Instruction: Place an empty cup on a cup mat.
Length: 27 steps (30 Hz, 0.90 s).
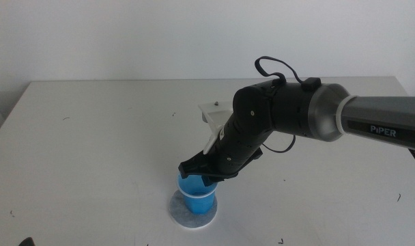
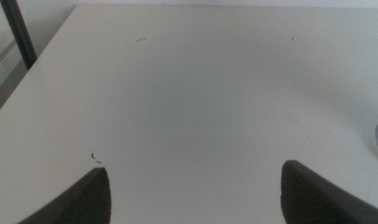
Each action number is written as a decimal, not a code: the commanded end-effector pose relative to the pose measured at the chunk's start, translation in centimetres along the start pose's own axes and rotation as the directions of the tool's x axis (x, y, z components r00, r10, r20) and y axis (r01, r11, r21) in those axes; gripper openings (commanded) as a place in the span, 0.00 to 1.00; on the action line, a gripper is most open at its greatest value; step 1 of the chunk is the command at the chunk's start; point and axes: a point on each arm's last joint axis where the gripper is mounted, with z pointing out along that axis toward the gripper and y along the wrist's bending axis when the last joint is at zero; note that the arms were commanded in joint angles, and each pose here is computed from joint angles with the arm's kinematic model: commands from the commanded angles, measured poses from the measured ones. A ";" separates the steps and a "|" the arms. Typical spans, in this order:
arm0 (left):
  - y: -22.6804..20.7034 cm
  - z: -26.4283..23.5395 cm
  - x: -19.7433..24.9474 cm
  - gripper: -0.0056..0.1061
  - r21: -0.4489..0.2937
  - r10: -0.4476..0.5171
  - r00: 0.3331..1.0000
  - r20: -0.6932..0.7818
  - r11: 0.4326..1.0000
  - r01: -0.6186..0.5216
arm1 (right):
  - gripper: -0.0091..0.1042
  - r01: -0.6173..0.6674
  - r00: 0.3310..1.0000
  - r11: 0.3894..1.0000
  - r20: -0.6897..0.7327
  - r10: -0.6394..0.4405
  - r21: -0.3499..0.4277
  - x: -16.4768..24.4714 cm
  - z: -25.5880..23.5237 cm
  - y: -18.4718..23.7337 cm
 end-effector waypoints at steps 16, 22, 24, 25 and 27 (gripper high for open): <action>-0.1 -0.2 -0.8 0.99 0.011 -0.011 0.996 0.083 1.000 0.011 | 0.24 0.046 0.995 0.997 0.088 -0.041 -0.057 -1.0 -2.5 1.1; -0.1 -0.2 -0.8 0.99 0.011 -0.011 0.996 0.083 1.000 0.011 | 0.50 0.054 0.993 0.997 0.105 -0.047 -0.063 -1.1 -3.4 1.3; -0.1 -0.2 -0.8 0.99 0.011 -0.011 0.996 0.083 1.000 0.011 | 0.58 0.057 0.992 0.996 0.119 -0.049 -0.067 -1.2 -4.0 1.4; -0.1 -0.2 -0.8 0.99 0.011 -0.011 0.996 0.083 1.000 0.011 | 0.61 0.060 0.990 0.996 0.131 -0.050 -0.070 -1.2 -4.6 1.5; -0.1 -0.2 -0.8 0.99 0.011 -0.011 0.996 0.083 1.000 0.011 | 0.66 0.065 0.988 0.995 0.147 -0.054 -0.076 -1.2 -5.7 1.7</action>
